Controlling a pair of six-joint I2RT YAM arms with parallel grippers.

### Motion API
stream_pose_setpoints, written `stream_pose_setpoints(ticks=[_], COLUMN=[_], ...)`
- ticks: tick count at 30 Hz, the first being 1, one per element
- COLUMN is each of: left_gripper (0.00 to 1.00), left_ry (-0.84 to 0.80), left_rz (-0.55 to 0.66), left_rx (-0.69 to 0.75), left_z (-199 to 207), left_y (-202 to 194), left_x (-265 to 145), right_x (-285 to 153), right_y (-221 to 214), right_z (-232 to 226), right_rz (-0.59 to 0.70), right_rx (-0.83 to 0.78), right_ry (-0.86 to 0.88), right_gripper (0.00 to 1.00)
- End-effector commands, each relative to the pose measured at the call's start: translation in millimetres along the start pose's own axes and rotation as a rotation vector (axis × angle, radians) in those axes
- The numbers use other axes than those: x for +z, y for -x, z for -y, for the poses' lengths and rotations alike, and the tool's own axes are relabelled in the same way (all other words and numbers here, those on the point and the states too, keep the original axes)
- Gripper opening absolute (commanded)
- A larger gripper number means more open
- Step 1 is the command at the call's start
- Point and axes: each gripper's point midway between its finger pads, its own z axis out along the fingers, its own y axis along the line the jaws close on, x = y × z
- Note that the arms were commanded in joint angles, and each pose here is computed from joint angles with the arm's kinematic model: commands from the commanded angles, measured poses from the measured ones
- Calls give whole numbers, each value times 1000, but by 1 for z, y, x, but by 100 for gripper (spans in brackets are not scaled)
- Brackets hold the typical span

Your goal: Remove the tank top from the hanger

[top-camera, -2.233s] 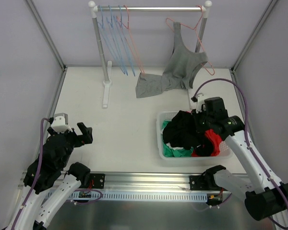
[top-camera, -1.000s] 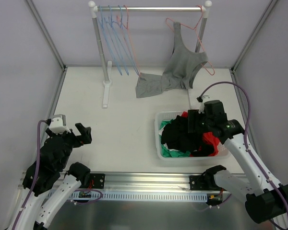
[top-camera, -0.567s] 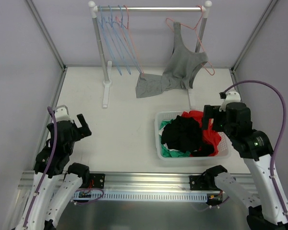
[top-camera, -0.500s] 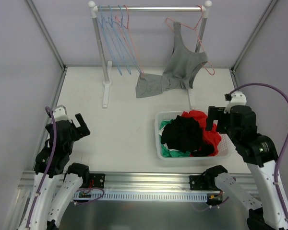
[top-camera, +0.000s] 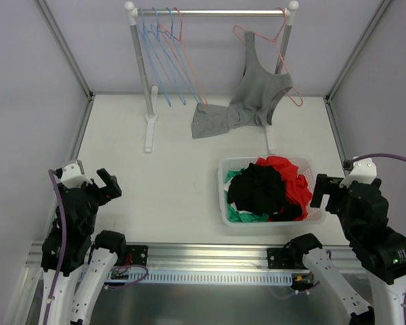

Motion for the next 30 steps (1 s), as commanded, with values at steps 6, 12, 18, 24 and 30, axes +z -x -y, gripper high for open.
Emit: stream_pose_setpoints(ticks=[6,12,18,24,30], left_gripper=[99,99,99,99,99], left_ry=[-24,-58,-78,-105,-128], left_rz=[-7,-23,-21,-16,-12], left_rx=[3,-2,1,-1,-1], left_z=[7,14,17,21,25], left_y=[0,-6,-6,-5,-5], left_x=[7,10,9,8,7], right_x=[6,13,17,20,24], right_y=[-8,-16,-18,-19,-26], right_z=[11,6,5,-6,-10], right_rz=[-1,-1,-9,8,-11], right_rx=[-2,10,6,32,29], right_ry=[-78,-67,-71,-18,-7], right_gripper=[99,99,100,99,100])
